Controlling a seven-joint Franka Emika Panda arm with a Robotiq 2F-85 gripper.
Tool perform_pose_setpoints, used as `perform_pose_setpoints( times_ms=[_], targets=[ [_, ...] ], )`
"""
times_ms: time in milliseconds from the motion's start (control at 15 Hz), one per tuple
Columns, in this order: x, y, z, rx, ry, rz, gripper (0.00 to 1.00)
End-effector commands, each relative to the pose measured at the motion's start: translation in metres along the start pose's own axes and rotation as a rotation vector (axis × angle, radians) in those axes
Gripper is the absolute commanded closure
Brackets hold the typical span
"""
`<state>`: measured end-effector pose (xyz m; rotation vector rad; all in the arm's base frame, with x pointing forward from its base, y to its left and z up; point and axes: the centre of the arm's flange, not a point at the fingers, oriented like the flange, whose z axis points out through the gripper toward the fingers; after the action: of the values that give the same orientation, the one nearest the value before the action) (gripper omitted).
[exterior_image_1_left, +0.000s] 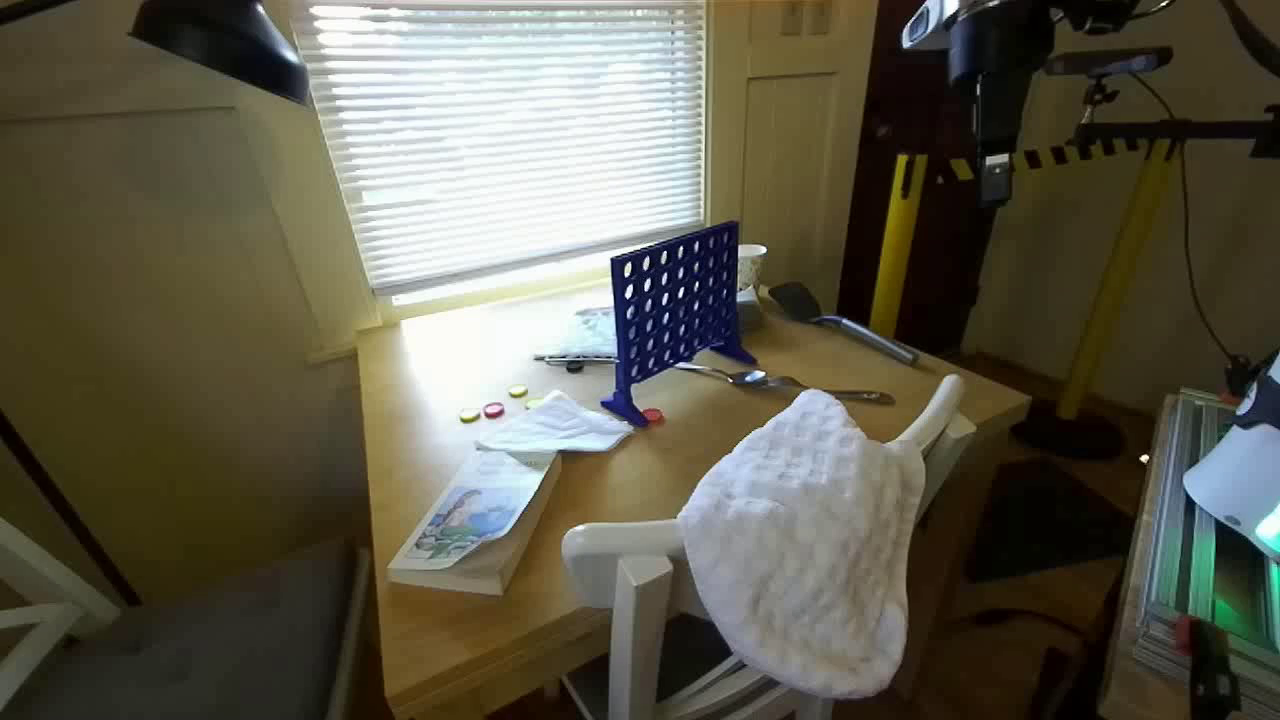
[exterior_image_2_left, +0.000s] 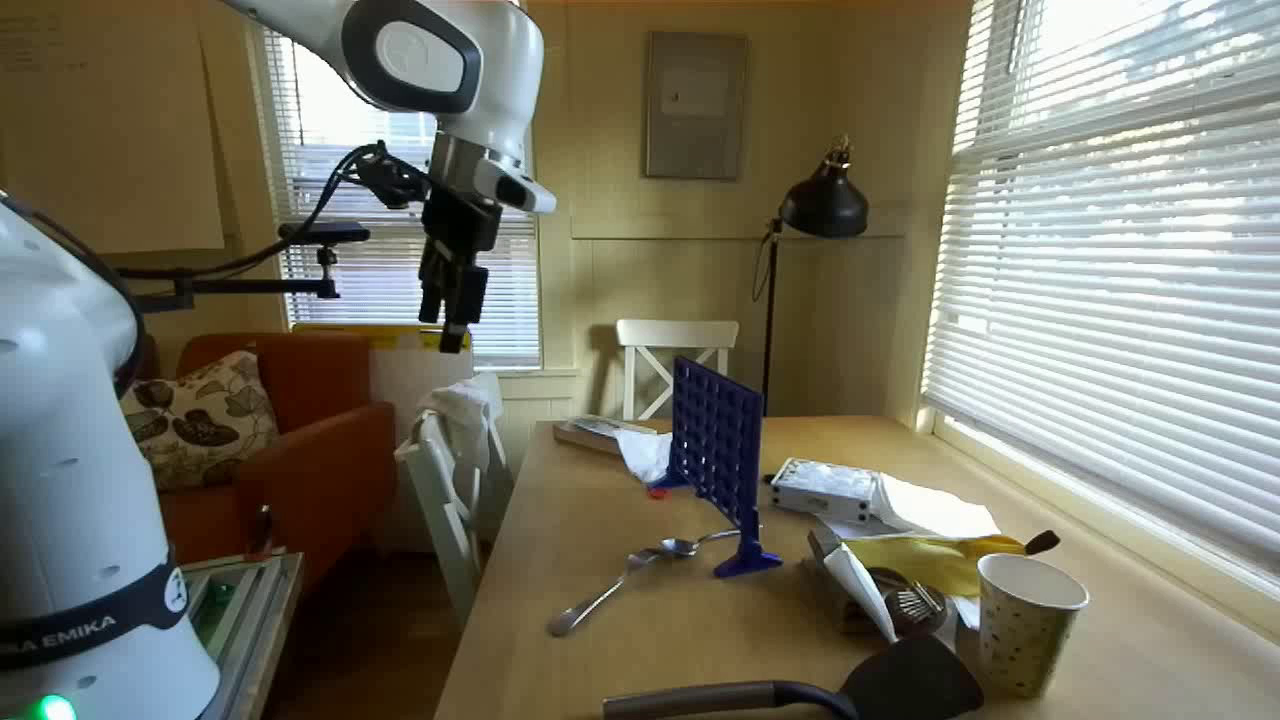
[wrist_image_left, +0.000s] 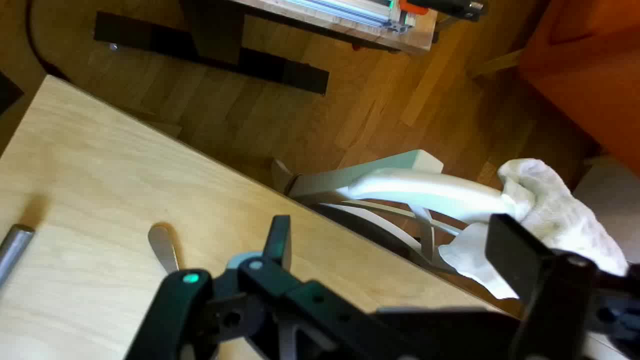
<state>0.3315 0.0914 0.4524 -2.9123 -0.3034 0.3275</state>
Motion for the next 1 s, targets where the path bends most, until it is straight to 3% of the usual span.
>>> perform_pose_setpoints(
  times_ms=[0, 200, 267, 333, 533, 733, 933],
  targets=[
    [0.0, 0.0, 0.0, 0.0, 0.0, 0.0, 0.0],
    [0.0, 0.0, 0.0, 0.0, 0.0, 0.0, 0.0],
    [0.012, 0.01, 0.001, -0.004, 0.041, 0.062, 0.21],
    [0.022, 0.021, 0.0, 0.004, 0.078, 0.08, 0.1],
    [0.058, 0.056, -0.003, -0.01, 0.191, 0.107, 0.0],
    [0.101, 0.086, 0.006, -0.044, 0.235, 0.134, 0.0],
    [0.153, 0.116, 0.024, -0.169, 0.24, 0.2, 0.0]
  ],
)
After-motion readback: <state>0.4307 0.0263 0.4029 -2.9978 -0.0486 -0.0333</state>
